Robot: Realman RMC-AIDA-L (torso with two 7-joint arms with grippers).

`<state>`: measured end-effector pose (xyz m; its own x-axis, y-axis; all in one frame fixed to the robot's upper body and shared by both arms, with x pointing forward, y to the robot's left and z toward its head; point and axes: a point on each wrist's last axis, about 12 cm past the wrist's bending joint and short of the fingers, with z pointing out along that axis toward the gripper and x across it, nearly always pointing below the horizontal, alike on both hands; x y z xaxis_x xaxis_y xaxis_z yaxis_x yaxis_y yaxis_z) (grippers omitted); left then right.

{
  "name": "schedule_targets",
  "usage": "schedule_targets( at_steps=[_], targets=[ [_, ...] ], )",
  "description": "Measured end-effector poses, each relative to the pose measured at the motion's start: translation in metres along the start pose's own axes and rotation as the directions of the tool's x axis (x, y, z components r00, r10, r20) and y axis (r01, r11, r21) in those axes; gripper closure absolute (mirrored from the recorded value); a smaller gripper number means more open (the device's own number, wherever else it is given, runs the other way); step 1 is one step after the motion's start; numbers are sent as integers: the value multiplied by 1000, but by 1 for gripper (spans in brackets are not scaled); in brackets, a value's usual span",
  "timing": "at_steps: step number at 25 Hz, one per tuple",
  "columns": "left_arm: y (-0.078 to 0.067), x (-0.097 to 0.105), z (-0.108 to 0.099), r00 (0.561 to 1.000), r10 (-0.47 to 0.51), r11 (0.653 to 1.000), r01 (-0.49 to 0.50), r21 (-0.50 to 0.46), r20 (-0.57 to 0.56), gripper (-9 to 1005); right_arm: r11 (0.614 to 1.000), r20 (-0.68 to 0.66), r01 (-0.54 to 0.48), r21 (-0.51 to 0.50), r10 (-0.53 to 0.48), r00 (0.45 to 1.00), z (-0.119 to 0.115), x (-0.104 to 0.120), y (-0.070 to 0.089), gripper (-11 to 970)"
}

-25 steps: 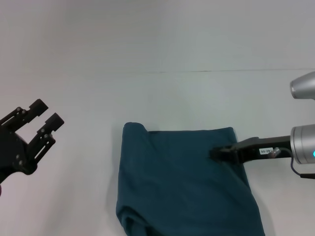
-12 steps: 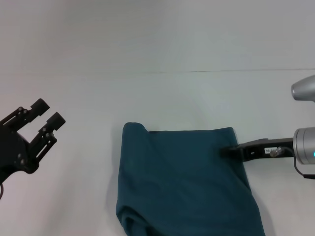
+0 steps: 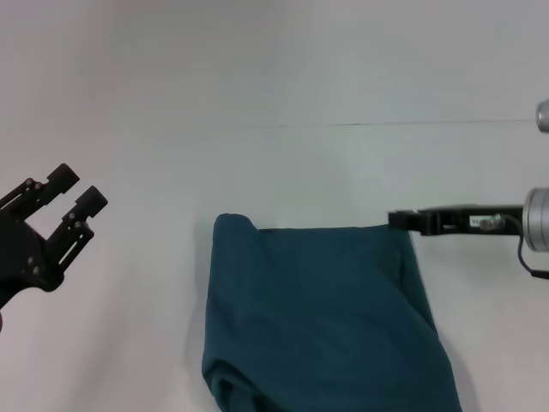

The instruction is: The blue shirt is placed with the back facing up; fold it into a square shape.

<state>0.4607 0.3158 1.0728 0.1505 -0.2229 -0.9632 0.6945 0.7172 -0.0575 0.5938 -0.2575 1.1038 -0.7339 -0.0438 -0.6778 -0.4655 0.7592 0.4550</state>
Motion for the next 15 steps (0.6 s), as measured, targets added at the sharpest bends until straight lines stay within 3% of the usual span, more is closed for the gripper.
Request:
schedule_targets(
  at_steps=[9, 15],
  targets=[
    [0, 4, -2, 1000, 0, 1000, -1, -25, -14, 555, 989, -26, 124, -85, -126, 992, 17, -21, 32, 828],
    [-3, 8, -4, 1000, -7, 999, 6, -37, -17, 555, 979, -81, 167, -114, -177, 981, 32, -20, 45, 828]
  ],
)
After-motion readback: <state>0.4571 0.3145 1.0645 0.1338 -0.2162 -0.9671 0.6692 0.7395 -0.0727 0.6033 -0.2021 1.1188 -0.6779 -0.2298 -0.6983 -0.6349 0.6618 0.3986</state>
